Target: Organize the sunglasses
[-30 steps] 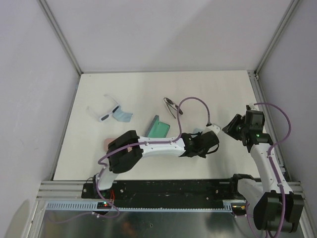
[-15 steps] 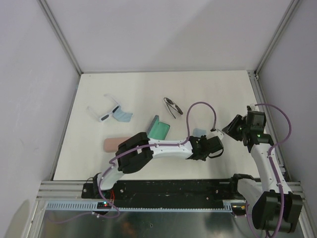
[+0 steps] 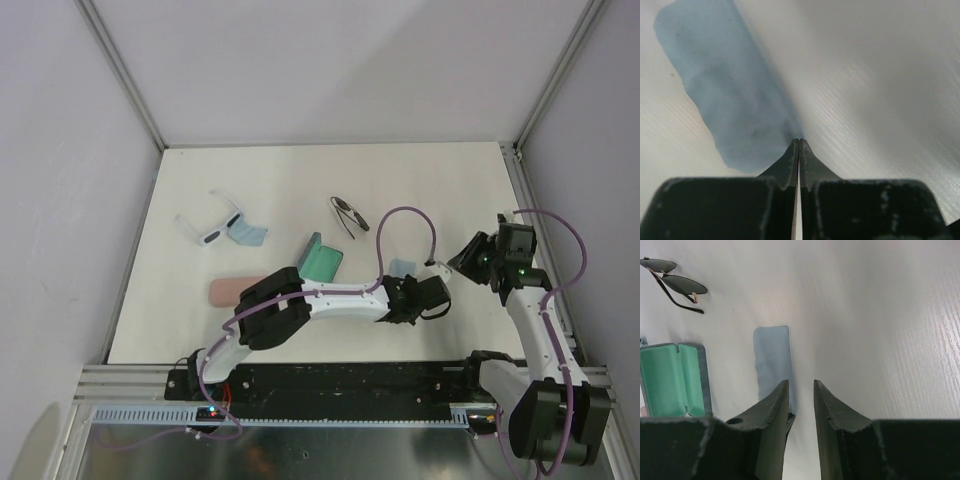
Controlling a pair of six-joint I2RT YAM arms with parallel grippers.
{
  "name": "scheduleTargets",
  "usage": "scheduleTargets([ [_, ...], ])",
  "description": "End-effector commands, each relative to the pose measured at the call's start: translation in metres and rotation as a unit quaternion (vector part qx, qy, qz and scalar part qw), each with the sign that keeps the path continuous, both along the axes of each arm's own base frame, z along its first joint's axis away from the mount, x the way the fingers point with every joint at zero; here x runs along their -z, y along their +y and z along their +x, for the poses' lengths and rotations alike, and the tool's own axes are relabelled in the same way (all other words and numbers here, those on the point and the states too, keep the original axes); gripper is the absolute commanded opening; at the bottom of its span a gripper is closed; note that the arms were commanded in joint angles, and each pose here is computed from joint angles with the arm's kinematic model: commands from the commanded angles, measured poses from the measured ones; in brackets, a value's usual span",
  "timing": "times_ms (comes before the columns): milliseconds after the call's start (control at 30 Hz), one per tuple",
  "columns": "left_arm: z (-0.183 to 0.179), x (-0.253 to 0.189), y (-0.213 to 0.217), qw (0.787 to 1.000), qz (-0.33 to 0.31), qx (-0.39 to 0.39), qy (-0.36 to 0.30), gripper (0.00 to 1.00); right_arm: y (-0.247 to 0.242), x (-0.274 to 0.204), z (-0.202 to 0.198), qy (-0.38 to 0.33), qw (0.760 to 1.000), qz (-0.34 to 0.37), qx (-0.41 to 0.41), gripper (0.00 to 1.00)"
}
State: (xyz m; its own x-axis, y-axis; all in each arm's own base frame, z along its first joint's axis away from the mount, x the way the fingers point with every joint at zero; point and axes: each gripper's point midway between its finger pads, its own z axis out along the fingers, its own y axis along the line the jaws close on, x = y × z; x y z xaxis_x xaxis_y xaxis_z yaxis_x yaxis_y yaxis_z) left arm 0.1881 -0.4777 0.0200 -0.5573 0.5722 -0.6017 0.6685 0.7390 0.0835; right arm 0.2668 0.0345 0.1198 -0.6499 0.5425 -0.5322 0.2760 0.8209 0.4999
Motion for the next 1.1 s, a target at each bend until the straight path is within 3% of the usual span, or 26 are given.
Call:
scheduleTargets([
  [0, -0.006, -0.004, 0.012, 1.000, -0.010, -0.016, 0.024, 0.00, 0.000, 0.004, 0.005, -0.002, 1.000, 0.005, -0.001, 0.32],
  [367, 0.002, -0.046, 0.034, 0.993, -0.084, -0.037, 0.069, 0.00, 0.030, 0.045, 0.012, 0.048, 0.998, 0.043, -0.021, 0.35],
  [633, 0.002, -0.051, 0.040, 0.992, -0.095, -0.043, 0.069, 0.00, 0.059, 0.066, 0.016, 0.079, 0.994, 0.059, -0.042, 0.35],
  [1067, 0.004, -0.056, 0.040, 0.992, -0.100, -0.039, 0.063, 0.00, 0.066, 0.099, 0.014, 0.126, 0.991, 0.049, -0.022, 0.34],
])
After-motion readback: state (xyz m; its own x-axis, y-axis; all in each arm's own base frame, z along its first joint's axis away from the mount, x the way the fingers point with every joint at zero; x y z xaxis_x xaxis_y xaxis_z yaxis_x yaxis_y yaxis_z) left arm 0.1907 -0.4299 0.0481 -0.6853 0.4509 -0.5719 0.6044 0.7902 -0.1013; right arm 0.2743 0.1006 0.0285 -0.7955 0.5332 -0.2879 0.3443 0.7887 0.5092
